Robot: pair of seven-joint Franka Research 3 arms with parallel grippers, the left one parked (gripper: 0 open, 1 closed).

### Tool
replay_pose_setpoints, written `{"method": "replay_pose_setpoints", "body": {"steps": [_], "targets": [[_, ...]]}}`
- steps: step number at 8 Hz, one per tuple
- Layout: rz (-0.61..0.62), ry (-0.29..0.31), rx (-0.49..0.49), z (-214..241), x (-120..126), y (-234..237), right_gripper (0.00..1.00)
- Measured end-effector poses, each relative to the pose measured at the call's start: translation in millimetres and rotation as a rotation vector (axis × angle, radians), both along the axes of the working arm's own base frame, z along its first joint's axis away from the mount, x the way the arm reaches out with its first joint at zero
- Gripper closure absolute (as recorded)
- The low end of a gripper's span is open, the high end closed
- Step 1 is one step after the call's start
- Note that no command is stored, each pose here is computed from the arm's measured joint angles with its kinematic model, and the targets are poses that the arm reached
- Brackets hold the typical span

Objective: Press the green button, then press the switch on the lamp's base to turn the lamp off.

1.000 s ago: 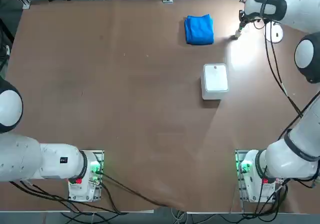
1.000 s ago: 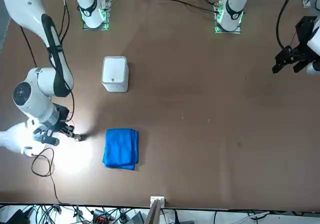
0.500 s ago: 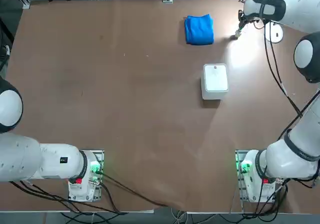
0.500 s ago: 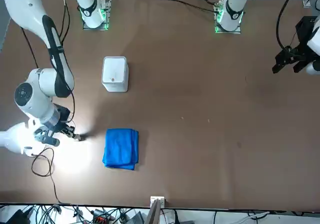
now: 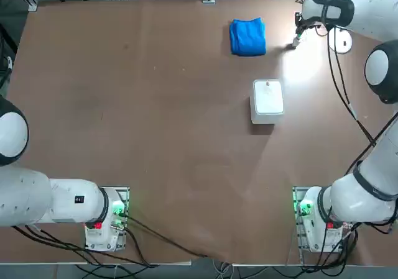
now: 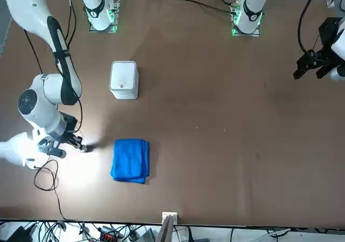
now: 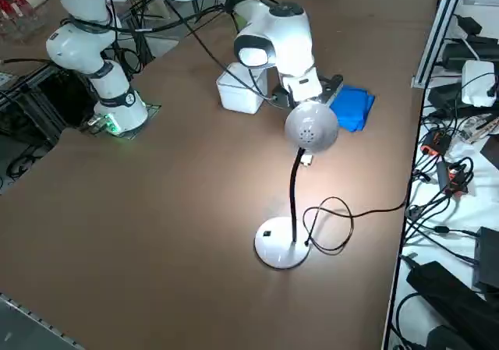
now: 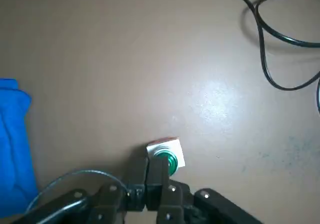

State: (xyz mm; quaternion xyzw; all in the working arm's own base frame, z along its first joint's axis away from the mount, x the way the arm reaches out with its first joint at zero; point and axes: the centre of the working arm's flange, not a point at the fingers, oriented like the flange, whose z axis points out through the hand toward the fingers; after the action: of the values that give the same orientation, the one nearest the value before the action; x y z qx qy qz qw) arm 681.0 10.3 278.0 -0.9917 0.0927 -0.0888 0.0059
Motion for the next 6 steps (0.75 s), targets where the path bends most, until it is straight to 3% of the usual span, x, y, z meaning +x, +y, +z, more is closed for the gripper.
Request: {"method": "replay_pose_setpoints", "body": {"steps": [6], "targets": [[-0.021,0.007,0.0,-7.7,-1.5,-9.1,0.99]]}}
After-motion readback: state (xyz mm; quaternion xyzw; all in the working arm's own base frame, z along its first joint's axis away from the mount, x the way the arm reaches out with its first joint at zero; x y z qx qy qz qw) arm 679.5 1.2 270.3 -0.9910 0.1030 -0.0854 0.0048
